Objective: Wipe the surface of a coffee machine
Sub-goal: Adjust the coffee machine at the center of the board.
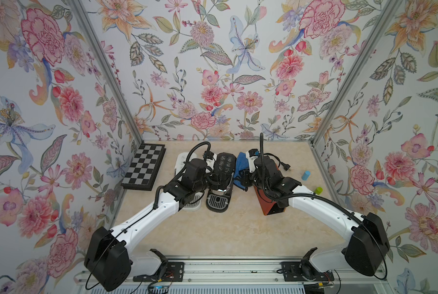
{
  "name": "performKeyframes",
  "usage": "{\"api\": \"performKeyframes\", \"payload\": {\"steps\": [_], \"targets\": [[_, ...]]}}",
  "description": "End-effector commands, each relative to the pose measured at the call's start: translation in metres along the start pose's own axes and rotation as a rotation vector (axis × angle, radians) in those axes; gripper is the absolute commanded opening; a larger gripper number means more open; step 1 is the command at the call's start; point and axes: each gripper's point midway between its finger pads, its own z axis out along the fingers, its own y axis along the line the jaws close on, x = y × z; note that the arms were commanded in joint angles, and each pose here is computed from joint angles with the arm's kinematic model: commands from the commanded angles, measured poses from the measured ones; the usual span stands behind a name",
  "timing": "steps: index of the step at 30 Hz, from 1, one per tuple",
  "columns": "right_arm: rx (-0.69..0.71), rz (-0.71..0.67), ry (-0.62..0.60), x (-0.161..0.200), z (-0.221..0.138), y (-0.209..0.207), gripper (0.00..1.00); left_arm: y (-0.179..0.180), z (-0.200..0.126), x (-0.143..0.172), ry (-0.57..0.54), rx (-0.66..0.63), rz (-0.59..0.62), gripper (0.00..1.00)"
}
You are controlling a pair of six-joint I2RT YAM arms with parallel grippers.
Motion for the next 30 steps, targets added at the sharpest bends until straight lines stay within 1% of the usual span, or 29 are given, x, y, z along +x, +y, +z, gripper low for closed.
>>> {"api": "performKeyframes", "payload": {"steps": [1,4,9,13,22,27,30], "targets": [[-0.075,-0.003,-0.078,-0.033,-0.004,0.030,0.00,0.003,0.011,0.070,0.254,0.027,-0.022,0.99],[-0.102,-0.015,-0.089,-0.043,-0.002,0.042,0.00,0.002,0.015,0.080,0.274,0.047,-0.047,0.99],[-0.147,-0.016,-0.091,-0.055,0.004,0.055,0.00,-0.001,0.012,0.087,0.262,0.078,-0.092,0.99],[-0.147,-0.017,-0.080,-0.058,0.012,0.053,0.00,-0.018,0.013,0.089,0.238,0.174,-0.158,0.99],[-0.144,-0.007,-0.059,-0.061,0.018,0.045,0.00,-0.053,0.014,0.077,0.185,0.281,-0.199,0.99],[-0.170,-0.001,-0.035,-0.057,0.022,0.049,0.00,-0.060,0.017,0.083,0.184,0.296,-0.215,0.99],[-0.166,0.006,-0.022,-0.051,0.023,0.048,0.00,-0.056,0.017,0.088,0.180,0.275,-0.231,0.99]]}}
